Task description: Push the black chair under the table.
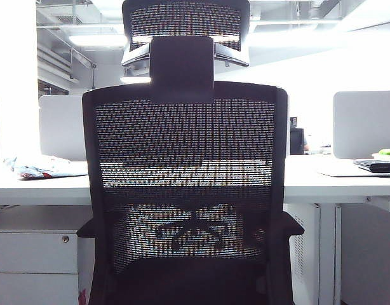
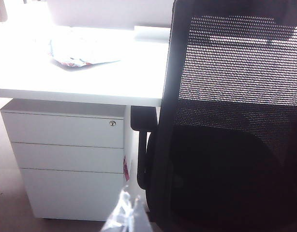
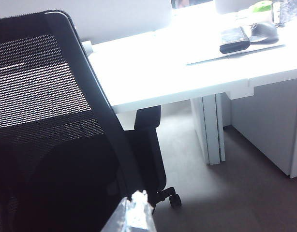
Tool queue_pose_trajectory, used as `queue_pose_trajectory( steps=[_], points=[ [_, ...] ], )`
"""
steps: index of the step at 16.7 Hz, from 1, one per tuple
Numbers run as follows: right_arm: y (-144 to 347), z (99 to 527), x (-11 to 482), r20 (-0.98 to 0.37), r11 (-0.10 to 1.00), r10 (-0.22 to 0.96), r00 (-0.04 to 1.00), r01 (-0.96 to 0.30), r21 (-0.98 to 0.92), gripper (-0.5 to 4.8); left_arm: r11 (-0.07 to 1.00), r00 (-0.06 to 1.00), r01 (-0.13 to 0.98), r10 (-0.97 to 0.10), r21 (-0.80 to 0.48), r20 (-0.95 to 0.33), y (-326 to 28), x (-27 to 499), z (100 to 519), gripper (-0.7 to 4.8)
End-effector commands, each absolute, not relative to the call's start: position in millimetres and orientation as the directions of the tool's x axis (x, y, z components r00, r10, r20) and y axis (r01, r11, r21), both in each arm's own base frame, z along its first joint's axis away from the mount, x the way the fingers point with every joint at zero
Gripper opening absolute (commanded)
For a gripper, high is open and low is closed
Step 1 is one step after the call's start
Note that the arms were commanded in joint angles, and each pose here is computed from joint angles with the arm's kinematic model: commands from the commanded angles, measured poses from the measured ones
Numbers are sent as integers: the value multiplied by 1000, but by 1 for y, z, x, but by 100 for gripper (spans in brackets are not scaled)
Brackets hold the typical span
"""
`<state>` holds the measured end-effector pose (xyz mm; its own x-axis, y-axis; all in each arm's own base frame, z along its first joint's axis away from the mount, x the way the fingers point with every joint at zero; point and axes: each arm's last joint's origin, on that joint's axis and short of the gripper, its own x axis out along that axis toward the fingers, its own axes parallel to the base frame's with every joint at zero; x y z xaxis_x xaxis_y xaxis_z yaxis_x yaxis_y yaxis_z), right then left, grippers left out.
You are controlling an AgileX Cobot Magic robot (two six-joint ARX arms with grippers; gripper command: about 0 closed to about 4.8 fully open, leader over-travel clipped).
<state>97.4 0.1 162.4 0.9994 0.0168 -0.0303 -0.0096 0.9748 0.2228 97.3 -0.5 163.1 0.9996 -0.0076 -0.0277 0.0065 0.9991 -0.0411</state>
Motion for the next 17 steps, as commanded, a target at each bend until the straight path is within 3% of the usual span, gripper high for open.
queue_pose_trajectory(
  steps=[1, 11, 17],
  points=[
    [0, 164, 97, -15, 974, 18, 1000, -14, 227, -5, 999, 1000, 8, -9, -37, -16, -1, 97, 164, -5],
    [0, 164, 97, -15, 975, 25, 1000, -21, 221, -5, 999, 1000, 8, -8, -37, -16, -1, 97, 164, -5],
    [3, 164, 97, -14, 984, 105, 994, -102, 147, -5, 999, 1000, 8, -8, -37, -16, -1, 97, 164, -5]
  ],
)
